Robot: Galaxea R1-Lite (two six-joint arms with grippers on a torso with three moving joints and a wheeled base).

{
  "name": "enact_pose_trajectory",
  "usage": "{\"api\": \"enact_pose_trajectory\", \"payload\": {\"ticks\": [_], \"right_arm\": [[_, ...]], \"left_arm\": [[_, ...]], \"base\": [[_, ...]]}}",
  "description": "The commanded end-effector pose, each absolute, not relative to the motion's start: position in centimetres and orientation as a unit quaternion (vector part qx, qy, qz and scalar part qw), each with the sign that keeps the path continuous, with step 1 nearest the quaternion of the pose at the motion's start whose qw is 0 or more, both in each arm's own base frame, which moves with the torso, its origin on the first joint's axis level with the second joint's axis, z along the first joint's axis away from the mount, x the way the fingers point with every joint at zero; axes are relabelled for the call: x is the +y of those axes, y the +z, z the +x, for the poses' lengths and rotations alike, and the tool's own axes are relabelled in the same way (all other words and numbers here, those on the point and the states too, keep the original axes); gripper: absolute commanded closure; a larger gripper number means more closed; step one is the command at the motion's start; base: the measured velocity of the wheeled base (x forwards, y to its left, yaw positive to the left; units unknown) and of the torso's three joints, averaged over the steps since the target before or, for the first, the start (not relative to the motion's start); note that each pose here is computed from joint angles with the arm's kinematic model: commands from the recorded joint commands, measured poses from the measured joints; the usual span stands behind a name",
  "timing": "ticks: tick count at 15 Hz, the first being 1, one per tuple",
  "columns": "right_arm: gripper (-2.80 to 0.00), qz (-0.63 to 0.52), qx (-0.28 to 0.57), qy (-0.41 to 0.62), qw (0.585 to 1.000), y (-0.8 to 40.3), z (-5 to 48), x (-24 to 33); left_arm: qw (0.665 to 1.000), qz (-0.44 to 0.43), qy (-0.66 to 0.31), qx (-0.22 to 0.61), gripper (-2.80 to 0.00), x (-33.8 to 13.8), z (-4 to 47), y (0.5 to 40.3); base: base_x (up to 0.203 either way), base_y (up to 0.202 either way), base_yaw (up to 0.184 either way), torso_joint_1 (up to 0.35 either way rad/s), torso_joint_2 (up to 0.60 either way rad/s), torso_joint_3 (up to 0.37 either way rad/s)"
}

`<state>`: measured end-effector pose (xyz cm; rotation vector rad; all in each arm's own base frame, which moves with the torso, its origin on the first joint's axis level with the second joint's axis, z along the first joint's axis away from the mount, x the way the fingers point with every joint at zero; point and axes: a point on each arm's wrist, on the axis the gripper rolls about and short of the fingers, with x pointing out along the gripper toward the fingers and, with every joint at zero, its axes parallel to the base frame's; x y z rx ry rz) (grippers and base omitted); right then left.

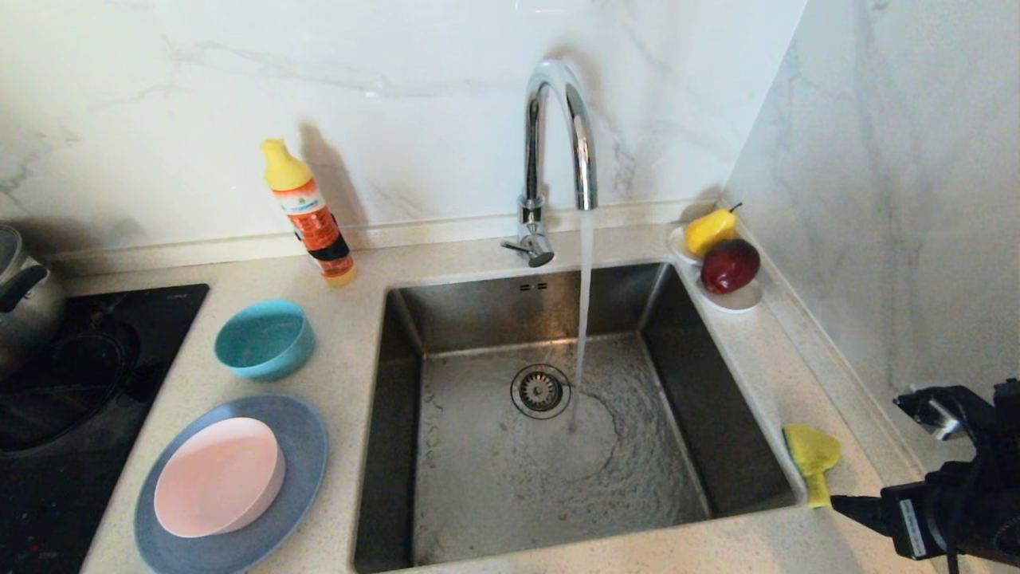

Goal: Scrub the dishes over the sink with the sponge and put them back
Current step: Pick up a bowl and the sponge

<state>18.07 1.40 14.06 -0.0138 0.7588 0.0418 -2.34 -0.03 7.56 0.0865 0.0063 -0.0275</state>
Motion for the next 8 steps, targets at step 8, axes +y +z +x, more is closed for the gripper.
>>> {"api": "enact_pose_trajectory", "payload": {"ticks": [8], "right_arm": [[-2.8,0.024,0.376,-0.016,0.926,12.3,22.2,1.4]], "left_arm": [[0.999,0.044,-0.014,0.004,0.0,0.0,-2.3,7.6]], "base": [[0.0,0.0,0.0,0.0,0.0,0.0]]}}
